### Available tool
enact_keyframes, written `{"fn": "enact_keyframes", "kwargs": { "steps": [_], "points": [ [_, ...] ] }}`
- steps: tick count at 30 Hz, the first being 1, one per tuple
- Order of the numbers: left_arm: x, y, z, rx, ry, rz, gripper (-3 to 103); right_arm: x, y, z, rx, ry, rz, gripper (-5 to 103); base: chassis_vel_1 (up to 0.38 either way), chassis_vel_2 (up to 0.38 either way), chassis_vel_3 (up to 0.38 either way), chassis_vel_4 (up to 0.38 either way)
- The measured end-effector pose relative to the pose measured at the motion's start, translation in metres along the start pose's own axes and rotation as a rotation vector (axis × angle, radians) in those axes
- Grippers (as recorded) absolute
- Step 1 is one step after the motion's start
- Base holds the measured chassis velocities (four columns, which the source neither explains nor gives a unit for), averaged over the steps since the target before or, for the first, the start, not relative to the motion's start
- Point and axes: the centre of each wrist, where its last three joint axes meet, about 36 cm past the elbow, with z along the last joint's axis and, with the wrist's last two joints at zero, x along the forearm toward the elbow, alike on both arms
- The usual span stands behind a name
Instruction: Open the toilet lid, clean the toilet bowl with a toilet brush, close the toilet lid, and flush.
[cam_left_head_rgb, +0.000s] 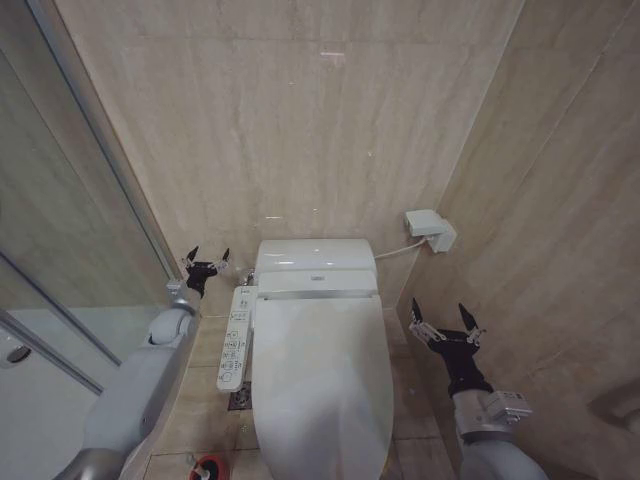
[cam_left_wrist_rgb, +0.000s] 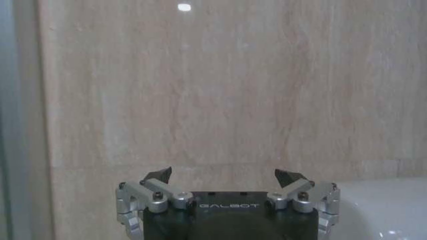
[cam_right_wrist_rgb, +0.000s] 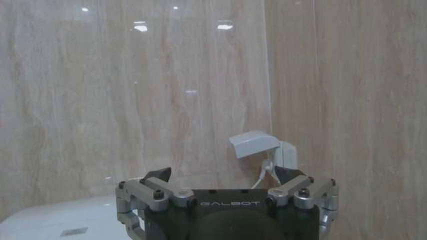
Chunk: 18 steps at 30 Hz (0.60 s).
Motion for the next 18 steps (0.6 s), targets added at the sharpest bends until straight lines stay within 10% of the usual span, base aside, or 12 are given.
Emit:
{"fn": "enact_keyframes", "kwargs": {
  "steps": [16,17,18],
  "points": [
    [0.005,0.023,0.017,-0.144,0.053,0.046,91,0.0,0.0,0.0,0.0,0.0,0.0,100,0.0,0.0,0.0,0.0],
    [0.006,0.025,0.018,-0.159,0.056,0.046,64,0.0,0.0,0.0,0.0,0.0,0.0,100,0.0,0.0,0.0,0.0],
    [0.006,0.025,0.018,-0.159,0.056,0.046,64,0.0,0.0,0.0,0.0,0.0,0.0,100,0.0,0.0,0.0,0.0]
  ]
}}
